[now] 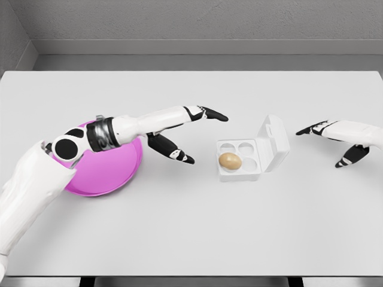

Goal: Pack egg into the box and close the box lid

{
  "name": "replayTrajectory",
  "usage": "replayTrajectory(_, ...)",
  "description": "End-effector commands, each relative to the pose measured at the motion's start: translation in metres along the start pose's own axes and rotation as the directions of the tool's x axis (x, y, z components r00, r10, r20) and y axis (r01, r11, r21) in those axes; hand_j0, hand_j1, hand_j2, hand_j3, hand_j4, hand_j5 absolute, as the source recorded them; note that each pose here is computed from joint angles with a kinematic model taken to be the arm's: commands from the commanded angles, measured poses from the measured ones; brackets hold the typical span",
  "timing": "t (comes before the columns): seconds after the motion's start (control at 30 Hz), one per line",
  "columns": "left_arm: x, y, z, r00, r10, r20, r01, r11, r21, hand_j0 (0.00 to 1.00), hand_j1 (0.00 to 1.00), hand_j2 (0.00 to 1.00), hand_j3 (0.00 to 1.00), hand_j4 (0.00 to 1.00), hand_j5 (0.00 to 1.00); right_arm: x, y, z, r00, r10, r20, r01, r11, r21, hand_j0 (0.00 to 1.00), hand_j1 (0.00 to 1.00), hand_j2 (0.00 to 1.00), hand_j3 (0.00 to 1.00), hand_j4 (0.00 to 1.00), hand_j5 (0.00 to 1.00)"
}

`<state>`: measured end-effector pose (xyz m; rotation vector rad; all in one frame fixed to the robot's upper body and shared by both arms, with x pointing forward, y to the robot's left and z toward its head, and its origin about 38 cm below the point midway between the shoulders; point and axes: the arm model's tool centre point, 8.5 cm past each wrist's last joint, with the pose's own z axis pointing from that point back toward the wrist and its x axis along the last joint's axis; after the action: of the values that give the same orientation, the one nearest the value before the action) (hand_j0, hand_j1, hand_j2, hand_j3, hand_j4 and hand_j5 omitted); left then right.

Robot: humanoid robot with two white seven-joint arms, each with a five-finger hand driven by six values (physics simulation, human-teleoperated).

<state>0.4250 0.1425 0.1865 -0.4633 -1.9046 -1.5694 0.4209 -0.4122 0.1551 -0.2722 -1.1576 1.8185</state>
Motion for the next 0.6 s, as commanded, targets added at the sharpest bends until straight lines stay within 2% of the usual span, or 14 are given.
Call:
replayTrajectory(0.0, 0.0, 0.001, 0.0, 1.0, 0.008, 0.003, -0.008, 1.0, 0.005, 0.95, 0.95, 0.95, 0.95, 0.95, 0.95, 0.001, 0.0, -0.001, 1.0, -0.004, 0.004, 0.004, 1.0, -0.002, 1.0, 1.0, 1.0, 1.0, 1.0, 1.0)
replayTrajectory(0.17, 0.0, 0.0, 0.001, 1.0, 0.008, 0.0, -0.008, 1.0, 0.004, 0.95, 0.95, 0.95, 0.95, 0.95, 0.95, 0.003, 0.002, 0.0, 1.0, -0.001, 0.008, 0.001, 1.0, 0.003, 1.0, 1.0, 1.0, 1.0, 1.0, 1.0)
replayTrajectory(0.33, 0.003, 0.007, 0.011, 1.0, -0.016, -0.012, 0.016, 1.0, 0.001, 0.96, 0.96, 0.96, 0.96, 0.96, 0.96, 0.023, -0.006, -0.005, 0.997, 0.045, 0.063, -0.044, 0.999, -0.005, 1.0, 1.0, 1.0, 1.0, 1.0, 1.0)
replayTrajectory(0.37, 0.002, 0.008, 0.016, 1.0, -0.021, -0.021, 0.021, 1.0, -0.003, 0.99, 0.99, 0.99, 0.99, 0.99, 0.99, 0.026, -0.005, -0.007, 0.996, 0.05, 0.073, -0.049, 0.999, -0.003, 1.0, 1.0, 1.0, 1.0, 1.0, 1.0)
replayTrajectory(0.47, 0.006, 0.019, 0.036, 0.999, -0.021, -0.036, 0.022, 1.0, 0.008, 1.0, 1.0, 1.0, 1.0, 1.0, 1.0, 0.035, -0.004, -0.009, 0.993, 0.063, 0.097, -0.064, 0.998, 0.0, 1.0, 1.0, 1.0, 1.0, 1.0, 1.0)
replayTrajectory(0.5, 0.01, 0.029, 0.051, 0.999, -0.015, -0.042, 0.016, 1.0, 0.023, 1.0, 1.0, 1.0, 1.0, 1.0, 1.0, 0.037, -0.004, -0.009, 0.992, 0.066, 0.104, -0.066, 0.998, -0.001, 1.0, 1.0, 1.0, 1.0, 1.0, 1.0)
replayTrajectory(0.57, 0.022, 0.04, 0.067, 0.997, -0.055, -0.053, 0.055, 0.998, 0.002, 1.0, 1.0, 1.0, 1.0, 1.0, 1.0, 0.041, -0.009, -0.006, 0.99, 0.084, 0.11, -0.084, 0.996, -0.006, 1.0, 1.0, 1.0, 1.0, 1.0, 1.0)
